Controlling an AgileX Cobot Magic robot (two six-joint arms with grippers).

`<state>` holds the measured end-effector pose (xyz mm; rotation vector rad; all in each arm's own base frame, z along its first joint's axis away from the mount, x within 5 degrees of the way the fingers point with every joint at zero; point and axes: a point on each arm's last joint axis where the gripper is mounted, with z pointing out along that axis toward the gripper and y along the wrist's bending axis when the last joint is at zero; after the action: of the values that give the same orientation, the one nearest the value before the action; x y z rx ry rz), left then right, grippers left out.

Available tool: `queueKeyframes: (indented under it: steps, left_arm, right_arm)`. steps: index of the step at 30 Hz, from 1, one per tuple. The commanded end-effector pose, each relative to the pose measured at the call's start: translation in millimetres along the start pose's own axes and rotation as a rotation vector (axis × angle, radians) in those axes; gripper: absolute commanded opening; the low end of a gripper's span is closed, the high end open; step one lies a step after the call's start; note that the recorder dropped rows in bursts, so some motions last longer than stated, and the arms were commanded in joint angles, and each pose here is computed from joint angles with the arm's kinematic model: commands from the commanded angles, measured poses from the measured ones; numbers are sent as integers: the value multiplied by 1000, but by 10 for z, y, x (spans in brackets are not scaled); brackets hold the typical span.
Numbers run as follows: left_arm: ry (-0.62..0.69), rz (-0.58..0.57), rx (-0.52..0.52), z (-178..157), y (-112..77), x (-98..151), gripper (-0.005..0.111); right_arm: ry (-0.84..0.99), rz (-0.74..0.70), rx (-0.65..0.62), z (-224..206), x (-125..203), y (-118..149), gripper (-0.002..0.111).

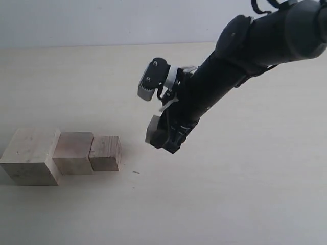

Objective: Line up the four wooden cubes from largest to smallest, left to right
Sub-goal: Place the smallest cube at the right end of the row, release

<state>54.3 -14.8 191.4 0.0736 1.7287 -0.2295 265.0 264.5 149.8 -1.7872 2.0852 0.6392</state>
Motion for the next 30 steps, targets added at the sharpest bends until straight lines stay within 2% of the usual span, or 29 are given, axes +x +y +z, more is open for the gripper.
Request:
queueKeyframes:
  steps: [1, 10, 30]
  left_arm:
    - [-11, -3, -2, -5, 1, -8, 0]
    - [-11, -3, -2, -5, 1, -8, 0]
    - [-11, -3, -2, -5, 1, -8, 0]
  right_arm:
    - [17, -14, -54, 282, 17, 5, 0]
    - [112, -158, -106, 813, -129, 157, 0]
    - [111, -274, -90, 871, -161, 180, 0]
